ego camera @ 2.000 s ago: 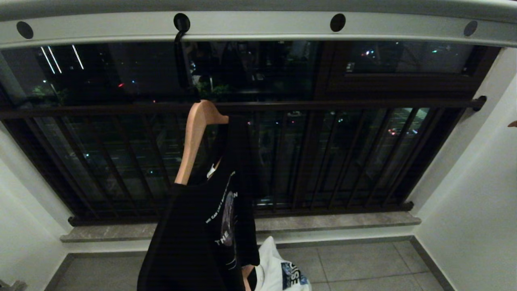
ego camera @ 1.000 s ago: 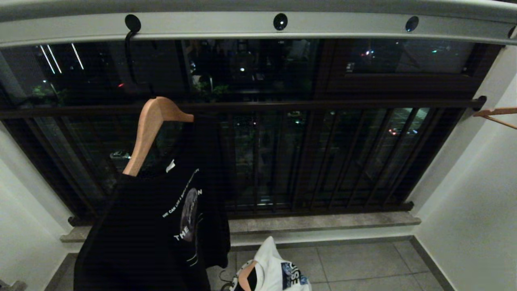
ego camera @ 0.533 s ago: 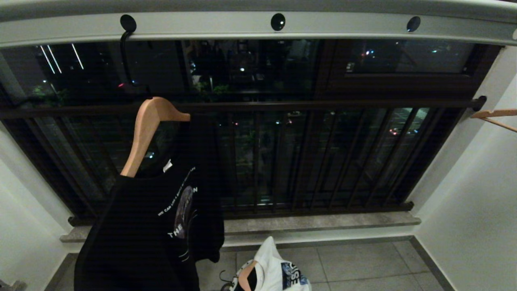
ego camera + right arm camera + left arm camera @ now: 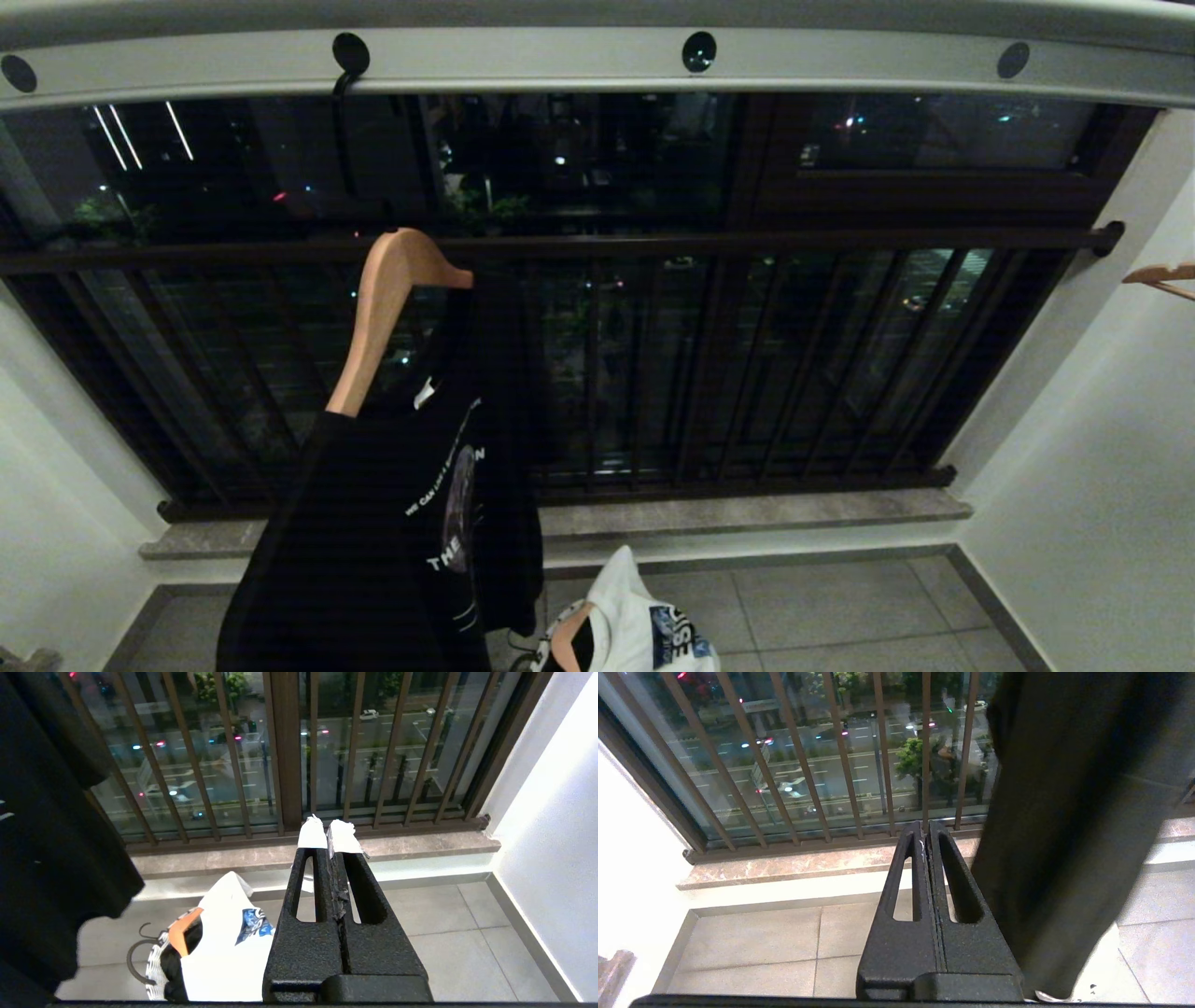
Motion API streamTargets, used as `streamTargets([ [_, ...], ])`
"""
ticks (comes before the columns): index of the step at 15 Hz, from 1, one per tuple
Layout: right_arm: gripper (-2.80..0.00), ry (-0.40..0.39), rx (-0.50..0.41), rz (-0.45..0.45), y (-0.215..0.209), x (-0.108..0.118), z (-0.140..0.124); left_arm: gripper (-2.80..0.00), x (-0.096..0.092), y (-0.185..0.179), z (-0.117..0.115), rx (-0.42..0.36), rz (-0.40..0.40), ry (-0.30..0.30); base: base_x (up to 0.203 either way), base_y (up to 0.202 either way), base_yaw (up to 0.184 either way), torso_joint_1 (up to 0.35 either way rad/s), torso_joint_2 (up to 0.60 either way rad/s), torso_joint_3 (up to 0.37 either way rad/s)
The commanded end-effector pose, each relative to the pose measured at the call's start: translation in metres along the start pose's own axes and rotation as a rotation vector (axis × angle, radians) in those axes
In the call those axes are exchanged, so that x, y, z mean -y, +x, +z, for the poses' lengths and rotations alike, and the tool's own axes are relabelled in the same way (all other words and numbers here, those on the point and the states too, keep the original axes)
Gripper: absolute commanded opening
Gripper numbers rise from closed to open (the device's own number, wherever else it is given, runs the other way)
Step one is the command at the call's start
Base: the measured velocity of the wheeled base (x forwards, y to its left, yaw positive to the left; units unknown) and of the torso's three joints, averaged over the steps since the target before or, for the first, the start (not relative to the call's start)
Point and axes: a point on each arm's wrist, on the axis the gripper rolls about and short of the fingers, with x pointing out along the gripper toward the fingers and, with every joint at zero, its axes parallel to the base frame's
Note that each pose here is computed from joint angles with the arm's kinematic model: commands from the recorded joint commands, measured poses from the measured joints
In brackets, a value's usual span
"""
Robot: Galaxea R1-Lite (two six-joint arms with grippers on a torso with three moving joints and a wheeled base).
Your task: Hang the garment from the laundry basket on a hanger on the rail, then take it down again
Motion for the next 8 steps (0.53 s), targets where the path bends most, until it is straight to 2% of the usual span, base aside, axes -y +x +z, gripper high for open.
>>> streamTargets([
  [1,-2.80,0.000,-0.001,0.000,0.0001,0.0000,0.0001,-2.80,0.0000,0.0000,-0.0006,0.000,0.000,0.000,0.000,0.000,0.000,0.000,0.00,0.000],
  [8,-2.80,0.000,-0.001,0.000,0.0001,0.0000,0.0001,-2.80,0.0000,0.0000,-0.0006,0.000,0.000,0.001,0.000,0.000,0.000,-0.046,0.09,0.049],
])
